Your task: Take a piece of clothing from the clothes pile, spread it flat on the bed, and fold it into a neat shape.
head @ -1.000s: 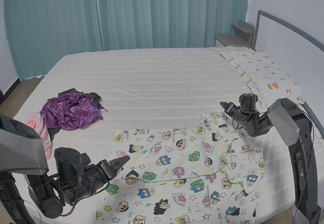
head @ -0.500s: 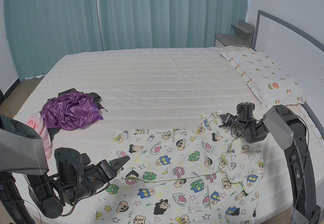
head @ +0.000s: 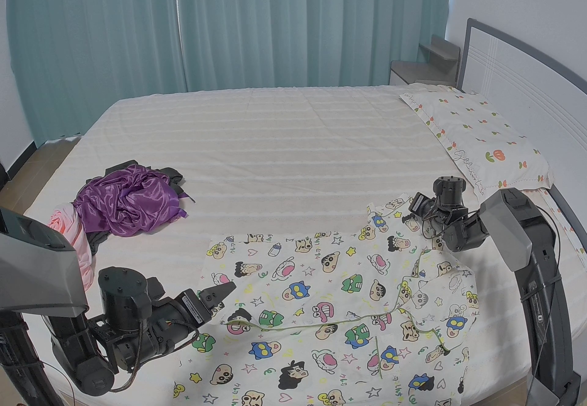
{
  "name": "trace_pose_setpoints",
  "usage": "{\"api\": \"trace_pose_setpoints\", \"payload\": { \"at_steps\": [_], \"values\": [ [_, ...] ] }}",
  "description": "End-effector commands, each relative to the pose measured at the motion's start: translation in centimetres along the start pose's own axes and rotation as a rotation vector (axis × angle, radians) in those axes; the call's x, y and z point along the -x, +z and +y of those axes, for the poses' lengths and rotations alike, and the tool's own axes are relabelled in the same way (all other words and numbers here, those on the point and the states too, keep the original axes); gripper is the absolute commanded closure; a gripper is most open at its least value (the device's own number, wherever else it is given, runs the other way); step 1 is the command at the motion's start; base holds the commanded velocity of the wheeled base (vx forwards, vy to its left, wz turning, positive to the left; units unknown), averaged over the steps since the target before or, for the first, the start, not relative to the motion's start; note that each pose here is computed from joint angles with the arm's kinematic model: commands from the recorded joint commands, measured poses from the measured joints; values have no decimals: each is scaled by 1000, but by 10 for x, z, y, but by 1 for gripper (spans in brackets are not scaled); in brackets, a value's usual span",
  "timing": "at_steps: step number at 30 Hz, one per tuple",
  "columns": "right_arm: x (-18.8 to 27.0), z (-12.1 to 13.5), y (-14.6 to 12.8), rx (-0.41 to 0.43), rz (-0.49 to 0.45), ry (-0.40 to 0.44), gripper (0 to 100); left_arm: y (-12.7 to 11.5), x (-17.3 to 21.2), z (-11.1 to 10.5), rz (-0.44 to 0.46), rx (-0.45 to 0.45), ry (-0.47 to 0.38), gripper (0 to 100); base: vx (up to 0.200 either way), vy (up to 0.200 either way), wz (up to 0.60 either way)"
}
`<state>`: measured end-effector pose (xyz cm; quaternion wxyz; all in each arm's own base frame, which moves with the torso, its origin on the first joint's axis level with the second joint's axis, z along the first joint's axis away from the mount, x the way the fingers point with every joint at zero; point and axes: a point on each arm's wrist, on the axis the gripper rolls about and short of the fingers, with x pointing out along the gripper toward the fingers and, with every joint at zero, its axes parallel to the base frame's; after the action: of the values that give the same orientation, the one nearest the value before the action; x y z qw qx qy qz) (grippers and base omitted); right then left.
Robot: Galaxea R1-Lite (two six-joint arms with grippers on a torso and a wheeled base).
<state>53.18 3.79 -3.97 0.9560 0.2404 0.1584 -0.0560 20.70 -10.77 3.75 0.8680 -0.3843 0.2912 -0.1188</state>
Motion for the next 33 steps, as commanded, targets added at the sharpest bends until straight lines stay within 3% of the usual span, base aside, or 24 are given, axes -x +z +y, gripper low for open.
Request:
{"api": "trace_pose_setpoints", "payload": {
  "at_steps": [1,13,14,23,30,33],
  "values": [
    [-6,-6,4,-6,-30,-15,100,0,0,0,-1,0,-2,0,0,0,0],
    [-13,-8,10,-20,-80,-32,100,2,-1,1,-10,5,3,0,0,0,0],
    [-13,-8,9,-19,-77,-33,0,2,-1,1,-8,4,3,0,0,0,0],
    [6,-3,23,-21,-48,-41,0,4,-1,1,-14,8,2,0,0,0,0],
    [72,-15,60,-42,20,-70,0,2,1,0,-8,5,1,0,0,0,0],
    [112,-23,72,-54,50,-64,0,1,2,1,-3,14,5,0,-200,0,0]
  ]
}}
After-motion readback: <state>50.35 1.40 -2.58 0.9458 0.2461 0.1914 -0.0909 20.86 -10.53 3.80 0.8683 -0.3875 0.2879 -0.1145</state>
